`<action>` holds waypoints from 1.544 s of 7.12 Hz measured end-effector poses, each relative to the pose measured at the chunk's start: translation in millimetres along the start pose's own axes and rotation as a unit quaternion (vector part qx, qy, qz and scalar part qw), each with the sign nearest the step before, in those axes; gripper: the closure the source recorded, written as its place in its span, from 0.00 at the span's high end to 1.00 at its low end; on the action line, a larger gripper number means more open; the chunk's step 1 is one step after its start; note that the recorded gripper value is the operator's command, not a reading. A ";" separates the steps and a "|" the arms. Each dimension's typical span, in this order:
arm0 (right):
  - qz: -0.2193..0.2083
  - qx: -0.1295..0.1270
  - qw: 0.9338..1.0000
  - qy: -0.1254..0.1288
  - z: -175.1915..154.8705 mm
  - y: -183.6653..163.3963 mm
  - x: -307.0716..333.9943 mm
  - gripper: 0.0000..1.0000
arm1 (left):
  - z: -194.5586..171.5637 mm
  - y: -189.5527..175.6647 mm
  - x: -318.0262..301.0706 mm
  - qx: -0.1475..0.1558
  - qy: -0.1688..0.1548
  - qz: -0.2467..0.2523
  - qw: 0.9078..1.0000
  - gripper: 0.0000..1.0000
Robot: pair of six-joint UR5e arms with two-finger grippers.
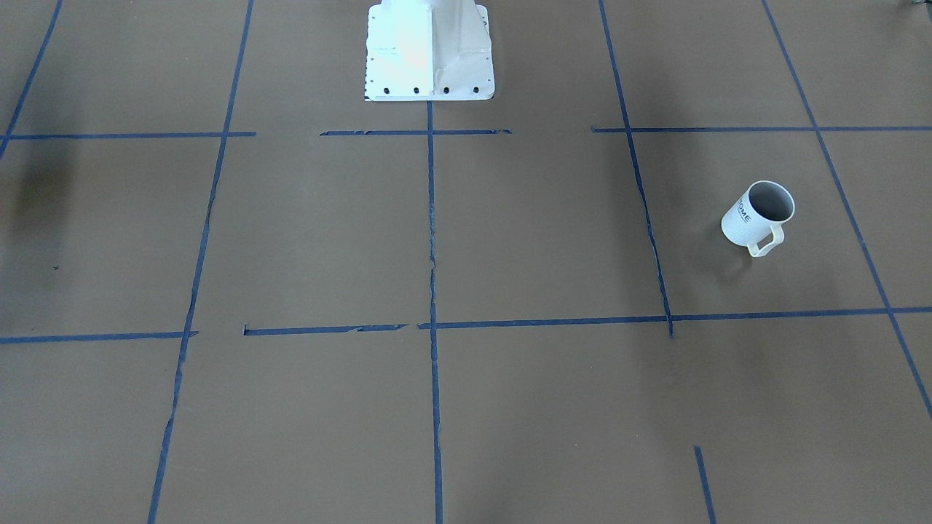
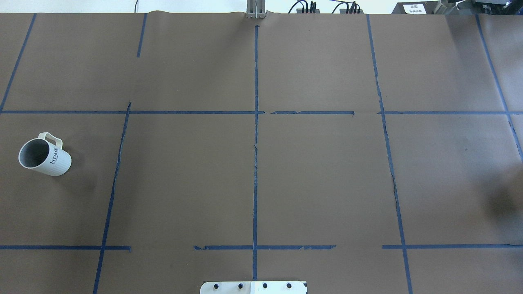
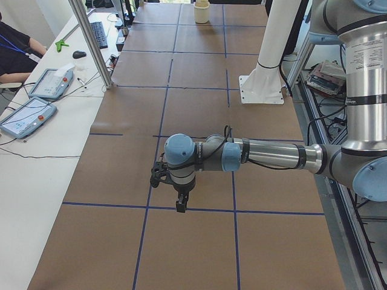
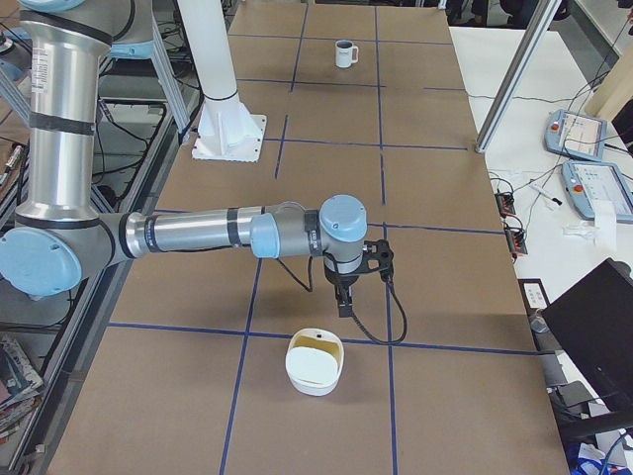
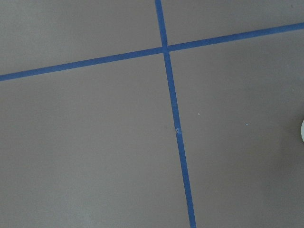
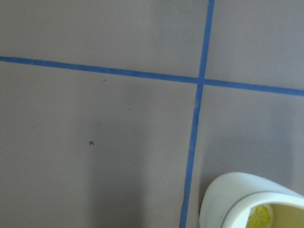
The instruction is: Left arm hands cup to right arm to dump lemon
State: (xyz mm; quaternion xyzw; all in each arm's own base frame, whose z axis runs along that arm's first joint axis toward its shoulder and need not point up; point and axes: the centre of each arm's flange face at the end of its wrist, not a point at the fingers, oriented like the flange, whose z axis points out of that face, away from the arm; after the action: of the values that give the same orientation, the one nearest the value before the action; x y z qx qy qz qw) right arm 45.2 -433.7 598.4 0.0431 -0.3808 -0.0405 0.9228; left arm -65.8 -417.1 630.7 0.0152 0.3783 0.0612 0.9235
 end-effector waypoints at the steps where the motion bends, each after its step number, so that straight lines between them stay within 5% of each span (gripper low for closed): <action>1: 0.011 -0.007 1.000 0.001 4.7 12.8 8.2 1.00 | 3.8 7.6 -3.0 -0.003 0.004 -0.005 1.000 1.00; 4: 0.024 -0.012 1.000 0.002 14.3 40.3 19.1 1.00 | 4.6 11.1 -3.8 -0.004 0.006 -0.008 1.000 1.00; 11: 0.022 -0.009 1.000 0.003 16.2 41.0 20.6 1.00 | 4.5 21.2 -0.9 -0.006 0.013 -0.011 1.000 1.00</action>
State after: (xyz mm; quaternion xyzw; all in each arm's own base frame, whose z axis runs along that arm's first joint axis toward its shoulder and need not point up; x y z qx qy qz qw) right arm 50.0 -396.0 628.8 0.0270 -0.3783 -0.0233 0.9250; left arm -65.5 -396.1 636.0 0.0051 0.3898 0.0536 0.9193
